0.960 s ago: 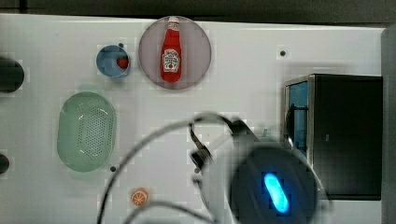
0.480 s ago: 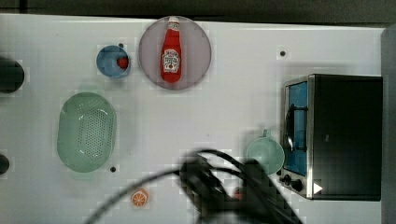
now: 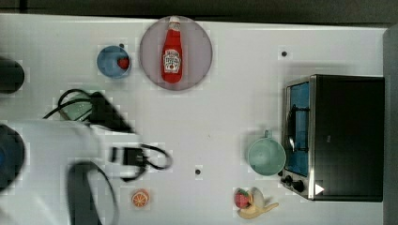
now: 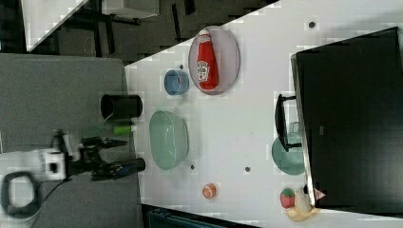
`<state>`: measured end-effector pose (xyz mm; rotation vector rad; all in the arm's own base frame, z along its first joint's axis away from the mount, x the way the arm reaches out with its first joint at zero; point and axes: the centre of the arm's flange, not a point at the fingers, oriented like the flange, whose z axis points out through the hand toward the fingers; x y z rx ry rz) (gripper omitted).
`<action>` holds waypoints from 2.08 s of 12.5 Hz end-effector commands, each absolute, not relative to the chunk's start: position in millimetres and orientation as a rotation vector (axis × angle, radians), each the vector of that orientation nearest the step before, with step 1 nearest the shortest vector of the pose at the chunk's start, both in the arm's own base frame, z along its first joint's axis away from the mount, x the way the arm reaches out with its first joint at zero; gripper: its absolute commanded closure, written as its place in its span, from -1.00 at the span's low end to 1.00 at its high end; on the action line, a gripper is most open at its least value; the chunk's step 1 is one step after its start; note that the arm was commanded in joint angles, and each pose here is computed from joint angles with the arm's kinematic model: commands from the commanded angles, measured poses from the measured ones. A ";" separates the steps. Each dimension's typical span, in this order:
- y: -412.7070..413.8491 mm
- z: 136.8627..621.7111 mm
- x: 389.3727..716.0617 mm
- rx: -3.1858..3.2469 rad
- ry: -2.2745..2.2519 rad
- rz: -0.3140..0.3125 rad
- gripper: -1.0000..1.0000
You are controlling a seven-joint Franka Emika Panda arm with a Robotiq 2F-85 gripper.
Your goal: Drag strainer left to right.
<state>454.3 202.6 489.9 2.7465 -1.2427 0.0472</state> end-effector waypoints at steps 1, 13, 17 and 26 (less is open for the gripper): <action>267.5 466.3 446.2 2.619 -1.651 0.092 -1.00; 337.6 222.0 475.3 2.329 -2.169 -0.273 -1.00; 330.2 178.9 479.5 2.326 -2.207 -0.289 -1.00; 276.4 144.6 485.0 2.289 -2.236 -0.169 -1.00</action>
